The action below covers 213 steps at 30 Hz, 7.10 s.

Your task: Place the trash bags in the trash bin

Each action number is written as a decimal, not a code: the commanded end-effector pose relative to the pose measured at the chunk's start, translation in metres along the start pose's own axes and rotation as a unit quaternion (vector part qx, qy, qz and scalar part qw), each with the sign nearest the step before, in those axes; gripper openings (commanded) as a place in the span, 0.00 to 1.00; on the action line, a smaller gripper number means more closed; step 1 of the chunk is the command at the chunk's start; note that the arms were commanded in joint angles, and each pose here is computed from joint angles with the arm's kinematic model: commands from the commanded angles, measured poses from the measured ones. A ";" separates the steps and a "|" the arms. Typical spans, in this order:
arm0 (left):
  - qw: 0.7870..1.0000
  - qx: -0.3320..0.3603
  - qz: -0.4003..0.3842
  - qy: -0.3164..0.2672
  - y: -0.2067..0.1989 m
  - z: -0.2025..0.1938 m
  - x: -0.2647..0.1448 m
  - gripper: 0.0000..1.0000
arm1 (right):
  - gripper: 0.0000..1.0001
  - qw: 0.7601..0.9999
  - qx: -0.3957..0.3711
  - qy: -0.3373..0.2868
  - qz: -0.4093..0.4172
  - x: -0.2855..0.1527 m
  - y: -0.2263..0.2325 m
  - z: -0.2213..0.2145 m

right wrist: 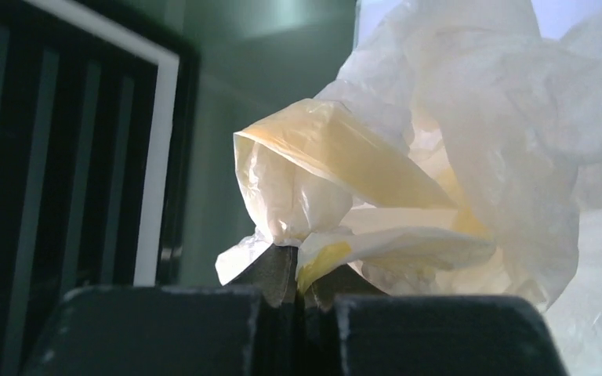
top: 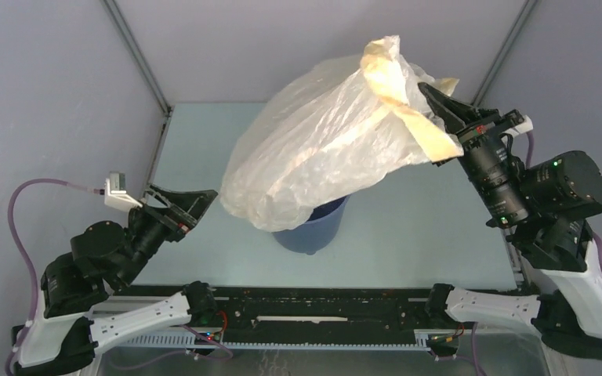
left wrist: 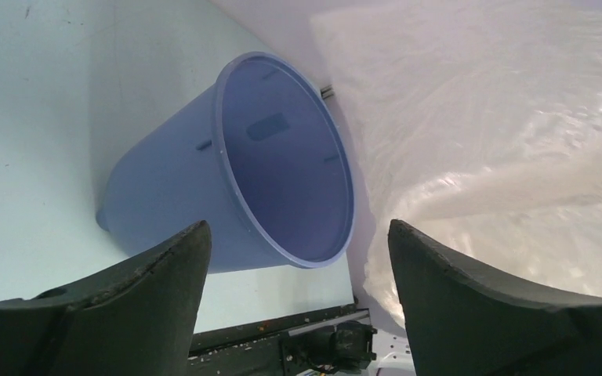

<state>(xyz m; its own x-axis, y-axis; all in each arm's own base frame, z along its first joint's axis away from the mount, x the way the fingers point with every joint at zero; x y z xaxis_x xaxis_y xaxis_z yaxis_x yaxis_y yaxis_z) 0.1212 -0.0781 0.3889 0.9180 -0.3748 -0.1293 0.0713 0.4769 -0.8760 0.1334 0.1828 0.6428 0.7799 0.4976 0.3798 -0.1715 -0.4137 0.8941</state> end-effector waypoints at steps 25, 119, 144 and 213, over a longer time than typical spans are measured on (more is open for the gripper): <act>0.948 0.124 -0.173 0.238 -0.118 -0.136 0.063 0.88 | 0.00 0.965 -0.048 -0.125 -0.226 0.018 -0.117 0.080; 0.988 0.104 0.009 0.110 -0.058 0.008 0.187 0.99 | 0.00 0.805 -0.374 0.452 -0.089 -0.044 -0.199 0.023; 0.961 0.169 0.112 0.189 -0.015 0.003 0.268 0.75 | 0.00 0.803 -0.370 0.458 -0.091 -0.048 -0.200 0.015; 0.967 0.013 0.116 0.225 0.078 -0.091 0.153 0.43 | 0.00 0.783 -0.403 0.421 -0.216 0.090 -0.361 0.001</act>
<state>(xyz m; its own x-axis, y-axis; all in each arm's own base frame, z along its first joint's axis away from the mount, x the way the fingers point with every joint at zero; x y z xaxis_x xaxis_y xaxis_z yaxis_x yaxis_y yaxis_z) 0.2401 -0.1564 0.2474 0.6391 -0.4597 -0.6167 -0.1422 0.7173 -0.6821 0.2845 0.3490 0.3213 0.3415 0.8553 -0.3896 -0.4801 0.5152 0.7100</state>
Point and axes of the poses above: each gripper's point midway between its finger pads, its own x axis out along the fingers, its own y axis along the line the jaws close on, z = x × y, the point moved 2 cm from there along -x, back along the fingers, and after that the axes turned 7 degrees about -x, right-handed, at the moved point
